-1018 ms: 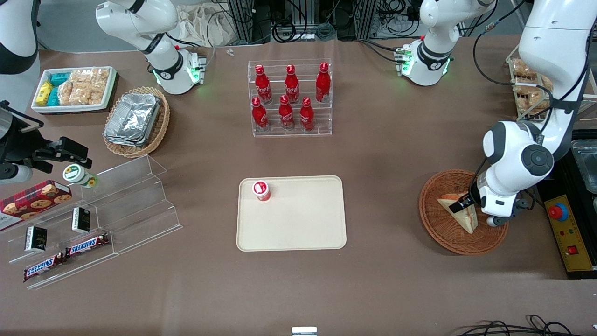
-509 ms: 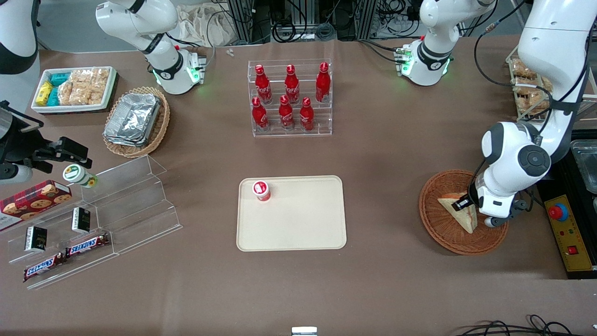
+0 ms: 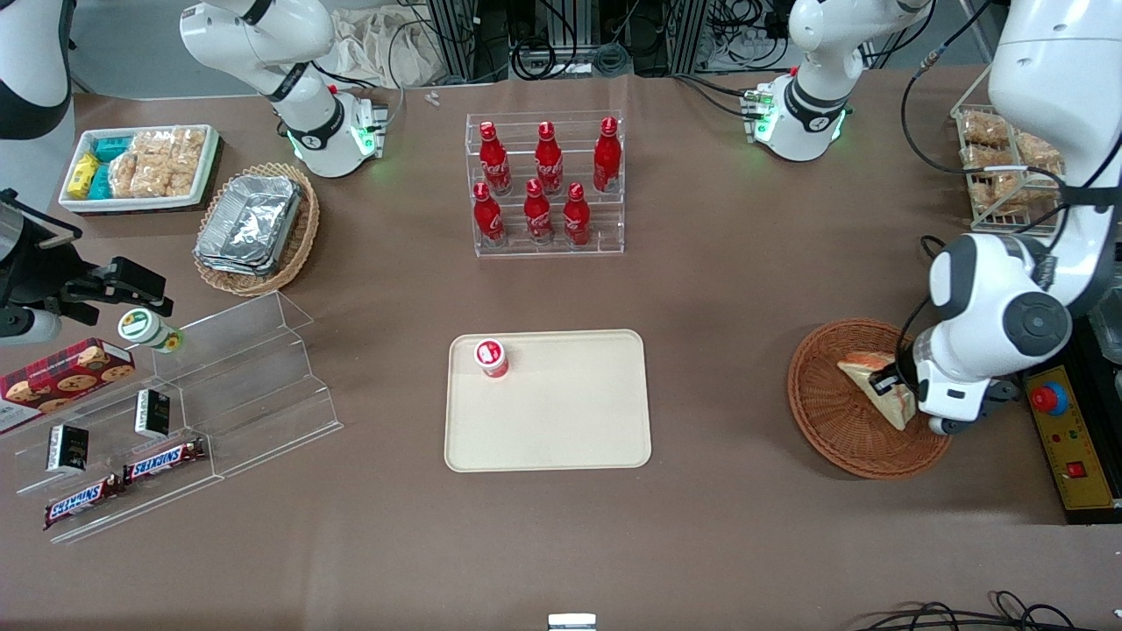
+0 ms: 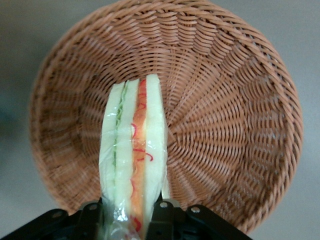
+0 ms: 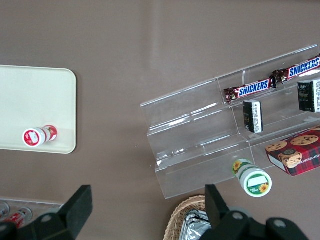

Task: Place sandwich from basket to tray
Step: 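Lift the sandwich and carry it with the left gripper over the cream tray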

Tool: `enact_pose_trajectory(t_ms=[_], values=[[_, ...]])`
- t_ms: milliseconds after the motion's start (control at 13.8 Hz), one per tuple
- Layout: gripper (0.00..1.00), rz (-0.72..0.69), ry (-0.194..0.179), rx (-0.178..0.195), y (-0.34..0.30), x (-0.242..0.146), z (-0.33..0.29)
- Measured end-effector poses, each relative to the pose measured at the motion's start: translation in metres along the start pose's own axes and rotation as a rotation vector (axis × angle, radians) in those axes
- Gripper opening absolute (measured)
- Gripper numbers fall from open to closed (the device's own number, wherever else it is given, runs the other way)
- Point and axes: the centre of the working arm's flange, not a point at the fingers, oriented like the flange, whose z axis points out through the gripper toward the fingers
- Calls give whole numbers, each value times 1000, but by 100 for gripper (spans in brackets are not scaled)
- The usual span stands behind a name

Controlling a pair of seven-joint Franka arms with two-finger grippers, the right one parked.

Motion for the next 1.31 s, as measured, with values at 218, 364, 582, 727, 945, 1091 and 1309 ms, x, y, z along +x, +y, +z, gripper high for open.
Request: enact_pose_trajectory(t_ms=[218, 364, 582, 727, 945, 1091, 1309], values=[[20, 93, -7, 18, 28, -5, -76], [20, 195, -16, 29, 48, -24, -141], [20, 336, -14, 13, 90, -75, -219], [20, 445, -7, -3, 133, -123, -238], [20, 596, -24, 5, 204, -195, -222], [20, 628, -44, -26, 244, -217, -192], [20, 632, -75, -109, 294, -217, -126]])
